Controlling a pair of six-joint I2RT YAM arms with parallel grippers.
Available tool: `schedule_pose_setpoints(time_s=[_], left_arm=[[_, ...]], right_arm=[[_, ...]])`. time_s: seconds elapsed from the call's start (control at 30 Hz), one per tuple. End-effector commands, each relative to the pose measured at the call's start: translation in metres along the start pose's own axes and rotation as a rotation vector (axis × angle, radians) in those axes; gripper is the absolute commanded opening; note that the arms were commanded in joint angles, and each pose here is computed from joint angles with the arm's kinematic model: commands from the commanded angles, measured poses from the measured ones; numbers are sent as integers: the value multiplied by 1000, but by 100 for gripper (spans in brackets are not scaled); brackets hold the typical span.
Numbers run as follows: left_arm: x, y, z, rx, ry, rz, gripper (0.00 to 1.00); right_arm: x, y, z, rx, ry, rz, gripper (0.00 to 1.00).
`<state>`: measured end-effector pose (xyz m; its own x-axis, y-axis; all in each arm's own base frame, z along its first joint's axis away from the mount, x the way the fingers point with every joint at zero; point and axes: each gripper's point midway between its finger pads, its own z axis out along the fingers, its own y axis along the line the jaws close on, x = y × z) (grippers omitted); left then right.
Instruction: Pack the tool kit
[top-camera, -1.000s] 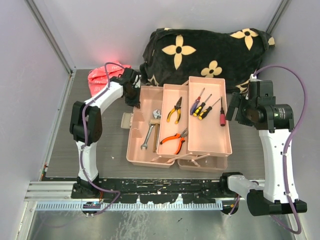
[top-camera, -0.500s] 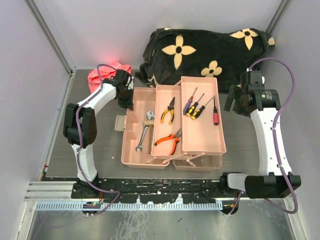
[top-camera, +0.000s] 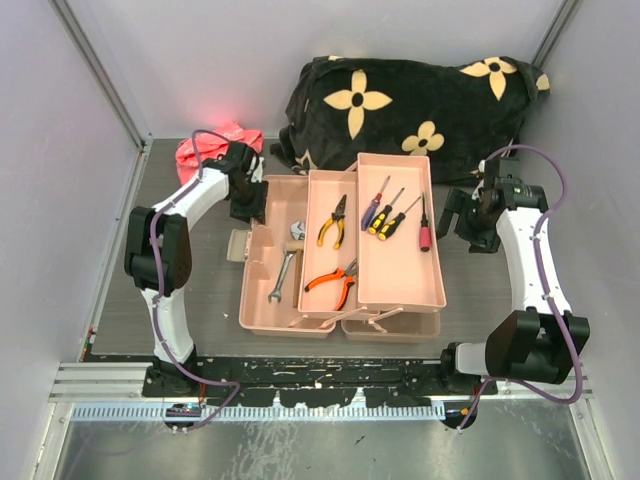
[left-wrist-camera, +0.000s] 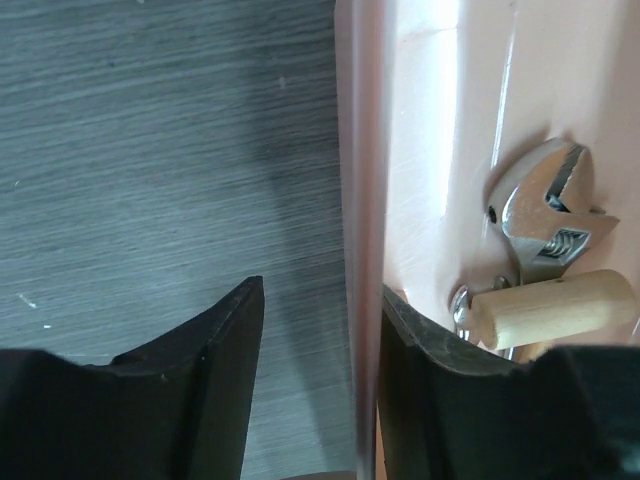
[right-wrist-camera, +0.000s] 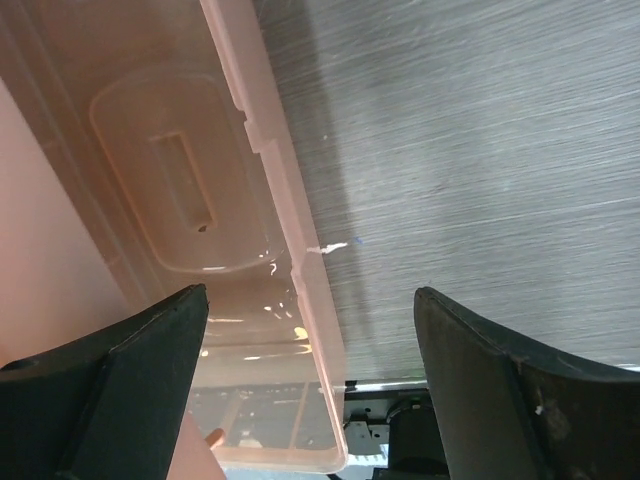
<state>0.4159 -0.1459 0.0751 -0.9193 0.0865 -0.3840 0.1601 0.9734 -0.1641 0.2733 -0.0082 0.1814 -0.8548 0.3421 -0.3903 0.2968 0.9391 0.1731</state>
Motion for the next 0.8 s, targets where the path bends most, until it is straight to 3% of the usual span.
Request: schedule_pose_setpoints(time_s=[0.0, 0.57, 0.67, 0.77], left_arm=[[-2, 13, -12, -32, -13, 18, 50], [6, 7, -6, 3, 18, -55, 49], [7, 6, -7, 9, 19, -63, 49], [5, 5, -10, 11, 10, -67, 49]], right_arm=[[27, 28, 7, -198, 77, -50, 88], [82, 31, 61, -287, 231, 3, 80], [89, 28, 72, -277, 253, 17, 73], [99, 24, 85, -259, 275, 36, 59]])
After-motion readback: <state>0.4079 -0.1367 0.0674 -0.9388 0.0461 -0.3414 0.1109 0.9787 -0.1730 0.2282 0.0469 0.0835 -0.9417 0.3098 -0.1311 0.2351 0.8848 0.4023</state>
